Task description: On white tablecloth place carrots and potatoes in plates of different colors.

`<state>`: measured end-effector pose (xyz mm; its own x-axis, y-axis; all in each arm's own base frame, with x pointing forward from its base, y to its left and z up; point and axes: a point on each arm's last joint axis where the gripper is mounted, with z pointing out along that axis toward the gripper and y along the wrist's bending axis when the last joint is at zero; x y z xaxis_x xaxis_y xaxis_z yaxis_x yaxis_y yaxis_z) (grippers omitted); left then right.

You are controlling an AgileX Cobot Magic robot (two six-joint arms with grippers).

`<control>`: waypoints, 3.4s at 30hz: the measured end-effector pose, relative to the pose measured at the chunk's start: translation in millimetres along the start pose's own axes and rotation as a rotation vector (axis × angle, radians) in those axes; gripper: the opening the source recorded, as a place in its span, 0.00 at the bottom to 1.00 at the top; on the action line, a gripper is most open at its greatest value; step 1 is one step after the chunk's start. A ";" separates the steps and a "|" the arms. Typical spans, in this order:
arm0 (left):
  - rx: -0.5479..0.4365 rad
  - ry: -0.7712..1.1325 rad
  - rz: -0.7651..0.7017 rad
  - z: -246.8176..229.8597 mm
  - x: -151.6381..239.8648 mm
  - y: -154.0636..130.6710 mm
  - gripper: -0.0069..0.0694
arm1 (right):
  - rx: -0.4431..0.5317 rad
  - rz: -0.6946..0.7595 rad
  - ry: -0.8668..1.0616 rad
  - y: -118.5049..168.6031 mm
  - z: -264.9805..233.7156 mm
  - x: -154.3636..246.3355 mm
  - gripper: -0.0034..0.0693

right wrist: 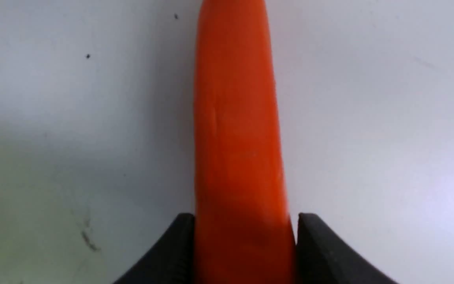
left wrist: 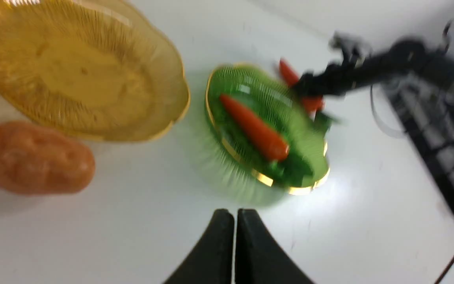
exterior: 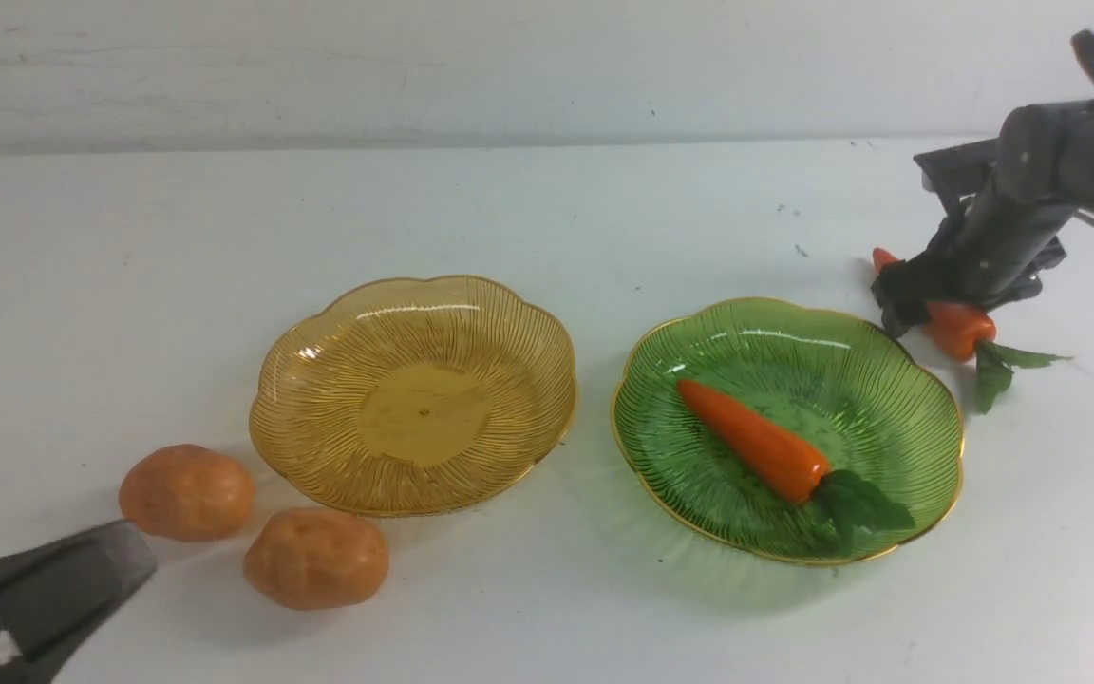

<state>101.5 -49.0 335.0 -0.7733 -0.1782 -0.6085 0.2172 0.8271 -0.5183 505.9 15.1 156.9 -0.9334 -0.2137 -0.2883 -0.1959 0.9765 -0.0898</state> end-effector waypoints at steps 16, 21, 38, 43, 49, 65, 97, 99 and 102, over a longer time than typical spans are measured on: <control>-0.316 0.182 0.052 10.9 -43.5 26.1 0.29 | -0.362 0.043 -0.031 72.7 -121.4 22.2 0.47; -0.318 0.168 0.045 11.5 -44.4 26.5 0.49 | -0.252 -0.154 0.122 120.0 -77.9 38.9 0.47; -0.593 0.309 0.000 50.4 -74.3 72.0 0.78 | -0.104 -0.150 -0.009 128.2 -130.8 31.7 0.84; -0.651 0.451 -0.037 95.8 -100.0 99.7 0.78 | -0.151 -0.110 -0.122 119.9 -206.6 61.4 0.63; -0.654 0.538 -0.324 153.4 -91.6 129.1 0.85 | -0.182 -0.094 -0.180 114.1 -250.0 91.7 0.57; -0.748 0.339 -0.757 173.6 -120.5 134.4 0.90 | -0.232 -0.118 -0.179 118.7 -250.9 93.4 0.62; -0.949 0.259 -0.589 181.0 -126.2 173.7 0.62 | -0.260 -0.109 -0.178 121.0 -251.5 93.6 0.62; -0.922 0.252 -0.471 164.0 -136.7 162.0 0.62 | -0.261 -0.109 -0.178 121.1 -251.5 93.6 0.62; -0.807 0.233 -0.304 144.5 -155.9 130.5 0.61 | -0.264 -0.108 -0.178 121.4 -251.6 93.6 0.62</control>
<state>336.5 9.8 275.4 -0.8498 -0.4105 -0.3306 -0.4340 0.9009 -0.0029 319.1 120.5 358.9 -0.8403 -0.2949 -0.4548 -0.3836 0.9163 0.1147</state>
